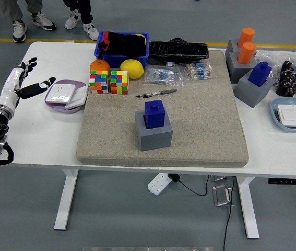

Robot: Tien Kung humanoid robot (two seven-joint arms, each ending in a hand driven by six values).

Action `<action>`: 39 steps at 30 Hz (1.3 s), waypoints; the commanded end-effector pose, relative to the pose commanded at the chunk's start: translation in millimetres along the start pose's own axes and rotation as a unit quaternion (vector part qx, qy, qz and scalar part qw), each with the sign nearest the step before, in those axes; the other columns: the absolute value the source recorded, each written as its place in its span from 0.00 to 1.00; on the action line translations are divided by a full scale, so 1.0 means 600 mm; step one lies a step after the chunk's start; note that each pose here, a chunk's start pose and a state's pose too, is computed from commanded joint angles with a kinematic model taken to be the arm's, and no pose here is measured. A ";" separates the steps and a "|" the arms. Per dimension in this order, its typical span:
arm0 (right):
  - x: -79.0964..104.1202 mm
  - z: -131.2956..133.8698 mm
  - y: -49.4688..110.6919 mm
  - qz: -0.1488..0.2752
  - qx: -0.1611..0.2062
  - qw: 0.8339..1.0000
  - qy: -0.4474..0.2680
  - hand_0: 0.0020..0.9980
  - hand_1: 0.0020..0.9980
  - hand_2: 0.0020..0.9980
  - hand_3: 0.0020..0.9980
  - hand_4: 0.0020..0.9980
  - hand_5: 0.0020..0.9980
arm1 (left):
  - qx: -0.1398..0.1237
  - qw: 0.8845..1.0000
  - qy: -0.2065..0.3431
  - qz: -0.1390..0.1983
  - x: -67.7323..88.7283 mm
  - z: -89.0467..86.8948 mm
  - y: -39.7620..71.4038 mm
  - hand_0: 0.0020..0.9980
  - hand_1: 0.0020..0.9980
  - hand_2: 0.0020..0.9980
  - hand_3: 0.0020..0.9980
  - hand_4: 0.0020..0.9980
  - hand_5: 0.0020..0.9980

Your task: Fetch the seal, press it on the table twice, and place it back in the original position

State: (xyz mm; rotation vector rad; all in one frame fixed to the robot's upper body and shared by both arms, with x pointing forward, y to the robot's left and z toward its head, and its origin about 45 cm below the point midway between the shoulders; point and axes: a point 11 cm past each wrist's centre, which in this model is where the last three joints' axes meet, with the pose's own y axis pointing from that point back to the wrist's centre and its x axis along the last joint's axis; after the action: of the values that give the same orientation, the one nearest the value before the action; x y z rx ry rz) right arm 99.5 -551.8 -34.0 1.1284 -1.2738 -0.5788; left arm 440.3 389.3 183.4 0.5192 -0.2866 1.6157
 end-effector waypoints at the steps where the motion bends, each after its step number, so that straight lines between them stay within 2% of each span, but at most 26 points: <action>1: 0.000 0.000 0.000 0.000 0.000 1.000 0.000 0.79 0.70 0.69 0.65 0.76 0.55 | 0.000 1.000 0.000 0.000 0.000 0.000 0.000 1.00 0.99 0.98 0.96 0.81 0.27; 39: 0.001 0.001 0.000 0.000 0.000 1.000 0.005 0.79 0.70 0.69 0.65 0.76 0.55 | -0.001 1.000 -0.004 -0.002 0.001 0.002 0.000 1.00 0.99 0.98 0.96 0.81 0.27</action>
State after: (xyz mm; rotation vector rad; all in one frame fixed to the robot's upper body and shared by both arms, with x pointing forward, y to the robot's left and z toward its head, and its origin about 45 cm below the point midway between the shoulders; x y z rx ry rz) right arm 99.1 -552.5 -33.6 1.1296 -1.2648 -0.5728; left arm 440.4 389.1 184.5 0.5245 -0.2941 1.6085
